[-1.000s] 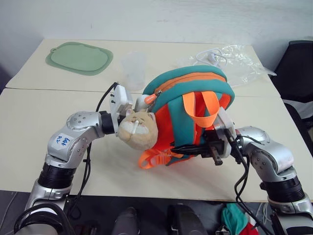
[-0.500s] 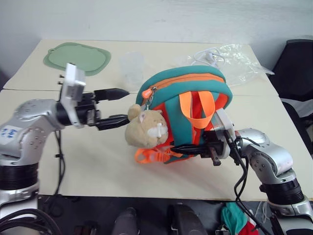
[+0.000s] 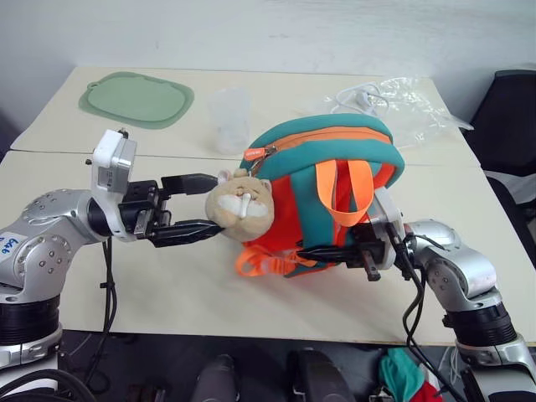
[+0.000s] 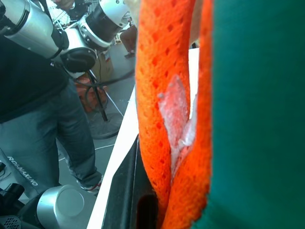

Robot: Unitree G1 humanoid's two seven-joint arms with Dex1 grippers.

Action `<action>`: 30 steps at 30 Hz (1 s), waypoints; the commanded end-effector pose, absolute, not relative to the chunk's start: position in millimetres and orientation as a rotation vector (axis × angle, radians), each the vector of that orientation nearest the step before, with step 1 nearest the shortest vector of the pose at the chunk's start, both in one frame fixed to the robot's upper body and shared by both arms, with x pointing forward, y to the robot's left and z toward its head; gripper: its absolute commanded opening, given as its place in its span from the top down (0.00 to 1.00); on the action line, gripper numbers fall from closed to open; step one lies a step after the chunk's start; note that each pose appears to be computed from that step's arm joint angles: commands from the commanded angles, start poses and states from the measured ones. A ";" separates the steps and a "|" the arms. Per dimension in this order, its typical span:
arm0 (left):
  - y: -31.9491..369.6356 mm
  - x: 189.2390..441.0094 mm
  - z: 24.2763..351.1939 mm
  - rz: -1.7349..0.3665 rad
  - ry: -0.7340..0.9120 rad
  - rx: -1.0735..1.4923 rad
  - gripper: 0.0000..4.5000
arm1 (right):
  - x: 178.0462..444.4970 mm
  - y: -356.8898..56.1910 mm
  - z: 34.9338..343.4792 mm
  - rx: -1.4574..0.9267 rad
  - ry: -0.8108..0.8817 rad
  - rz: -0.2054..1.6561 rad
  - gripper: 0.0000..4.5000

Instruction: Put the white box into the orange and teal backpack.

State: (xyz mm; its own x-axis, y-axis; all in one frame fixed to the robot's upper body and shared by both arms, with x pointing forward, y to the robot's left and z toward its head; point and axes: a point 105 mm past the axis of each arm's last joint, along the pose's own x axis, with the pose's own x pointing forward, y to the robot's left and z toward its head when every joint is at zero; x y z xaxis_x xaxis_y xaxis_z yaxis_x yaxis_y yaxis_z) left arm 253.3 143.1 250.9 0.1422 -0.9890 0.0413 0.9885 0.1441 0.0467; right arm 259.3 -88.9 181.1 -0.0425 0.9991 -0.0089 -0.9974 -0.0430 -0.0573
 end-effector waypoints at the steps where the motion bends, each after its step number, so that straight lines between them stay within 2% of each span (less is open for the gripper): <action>1: 132.4 244.9 256.5 -1.460 -0.109 0.002 0.14 | 258.1 -85.8 183.8 -0.058 -0.057 1.635 0.96; 9: 133.2 244.2 255.4 -1.449 -0.119 -0.032 0.69 | 259.3 -79.0 186.3 -0.054 -0.064 1.635 0.96; 11: 140.2 247.2 252.6 -1.416 -0.106 -0.036 0.81 | 259.5 -77.9 187.1 -0.053 -0.070 1.631 0.96; 14: 168.7 259.2 242.9 -1.288 -0.052 -0.021 0.94 | 260.6 -77.6 188.9 -0.050 -0.085 1.616 0.96; 18: 213.1 273.9 230.3 -1.107 0.022 -0.018 0.96 | 261.0 -78.2 190.2 -0.042 -0.093 1.599 0.96; 21: 228.7 282.3 223.2 -1.027 0.044 -0.045 0.96 | 261.1 -79.3 190.9 -0.037 -0.097 1.585 0.96; 26: 223.4 282.4 185.3 -1.053 0.200 -0.009 0.96 | 259.8 -79.6 192.2 -0.032 -0.101 1.567 0.96; 30: 202.2 285.5 159.5 -1.108 0.272 -0.031 0.96 | 259.6 -80.0 194.5 -0.018 -0.108 1.546 0.96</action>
State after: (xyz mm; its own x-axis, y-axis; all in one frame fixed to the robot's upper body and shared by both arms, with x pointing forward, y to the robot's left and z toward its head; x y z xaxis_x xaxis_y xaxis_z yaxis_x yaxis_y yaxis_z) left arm 280.9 203.2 167.0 0.4028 -0.8977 -0.1786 0.8912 0.4291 -0.1472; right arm 263.0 -79.5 183.3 0.0249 0.9994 0.0230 -0.9984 0.0260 -0.0504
